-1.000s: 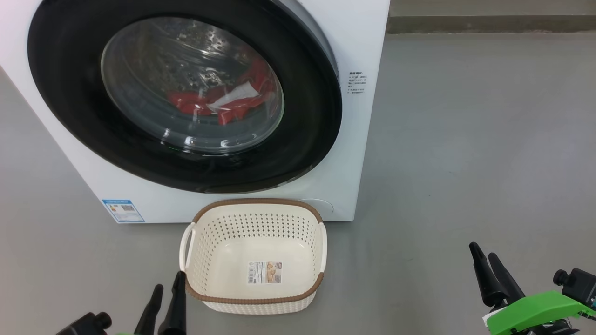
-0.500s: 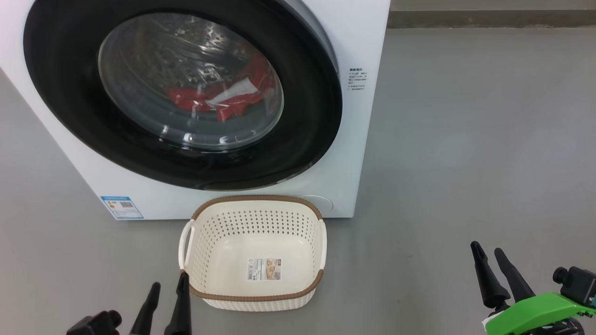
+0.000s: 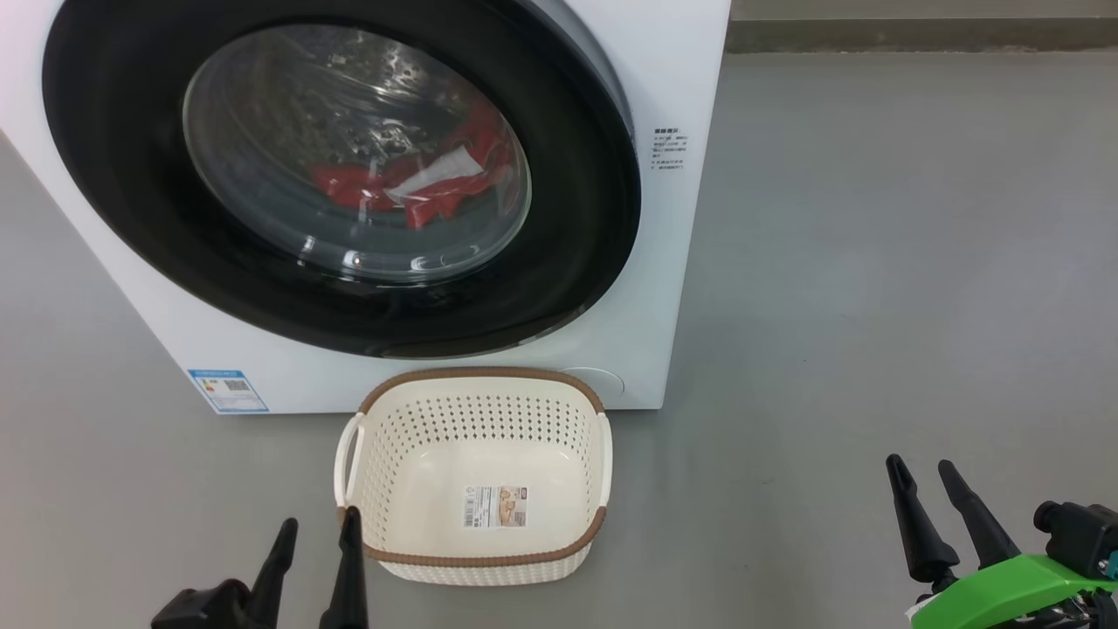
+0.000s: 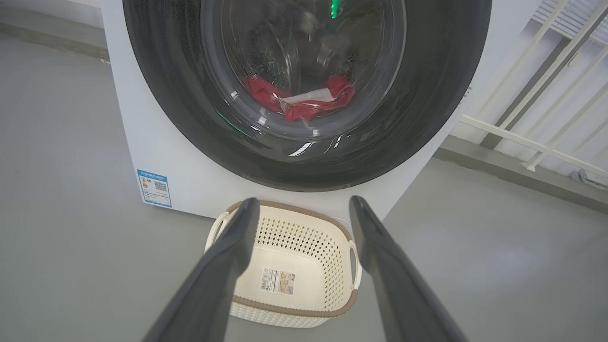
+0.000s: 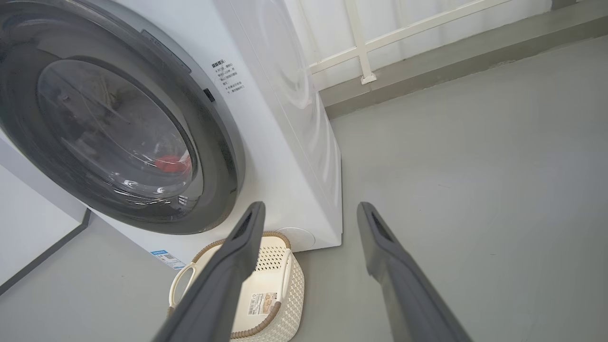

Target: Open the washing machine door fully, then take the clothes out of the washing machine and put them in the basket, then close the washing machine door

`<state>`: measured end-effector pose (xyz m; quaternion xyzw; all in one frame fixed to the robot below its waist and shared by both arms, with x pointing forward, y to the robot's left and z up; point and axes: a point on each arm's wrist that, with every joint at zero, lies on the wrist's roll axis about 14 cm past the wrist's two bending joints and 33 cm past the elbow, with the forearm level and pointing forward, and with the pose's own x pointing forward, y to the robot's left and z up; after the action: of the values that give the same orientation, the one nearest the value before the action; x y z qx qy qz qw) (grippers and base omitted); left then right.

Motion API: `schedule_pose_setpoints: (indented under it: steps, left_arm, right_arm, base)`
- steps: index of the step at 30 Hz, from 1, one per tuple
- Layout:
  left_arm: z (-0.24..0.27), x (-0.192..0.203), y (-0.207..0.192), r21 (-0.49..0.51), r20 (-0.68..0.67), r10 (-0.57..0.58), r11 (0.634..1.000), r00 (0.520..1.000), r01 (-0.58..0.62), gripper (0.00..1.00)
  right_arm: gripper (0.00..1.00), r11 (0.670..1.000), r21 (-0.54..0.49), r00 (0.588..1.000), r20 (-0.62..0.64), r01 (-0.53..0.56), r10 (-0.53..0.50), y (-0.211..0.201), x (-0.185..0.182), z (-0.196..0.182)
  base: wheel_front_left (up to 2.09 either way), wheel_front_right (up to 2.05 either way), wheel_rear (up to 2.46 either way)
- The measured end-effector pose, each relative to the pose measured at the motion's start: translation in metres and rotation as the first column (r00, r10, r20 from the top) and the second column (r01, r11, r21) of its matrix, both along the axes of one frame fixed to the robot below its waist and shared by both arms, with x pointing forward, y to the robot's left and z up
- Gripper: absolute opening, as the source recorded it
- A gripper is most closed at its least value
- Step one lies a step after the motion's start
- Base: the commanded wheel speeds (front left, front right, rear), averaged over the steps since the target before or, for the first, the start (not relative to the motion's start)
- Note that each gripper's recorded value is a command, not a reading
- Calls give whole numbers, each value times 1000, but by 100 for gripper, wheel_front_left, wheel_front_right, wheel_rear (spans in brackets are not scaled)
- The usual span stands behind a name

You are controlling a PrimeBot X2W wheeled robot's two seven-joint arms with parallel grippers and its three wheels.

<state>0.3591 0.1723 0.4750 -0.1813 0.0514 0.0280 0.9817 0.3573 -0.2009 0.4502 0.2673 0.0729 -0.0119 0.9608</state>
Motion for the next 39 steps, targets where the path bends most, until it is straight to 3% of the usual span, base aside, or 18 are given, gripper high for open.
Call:
schedule_pose_setpoints:
  steps: [17,39]
  left_arm:
    - [15,-4,-4,207,76,-28,978,997,12,100]
    - [29,-11,-11,437,156,-88,899,984,11,100]
  right_arm:
    - [100,985,-171,999,32,-27,33,-3,-7,3]
    - [100,931,-360,995,51,-65,89,-4,-18,4]
  base:
    - [0,0,0]
    - [0,0,0]
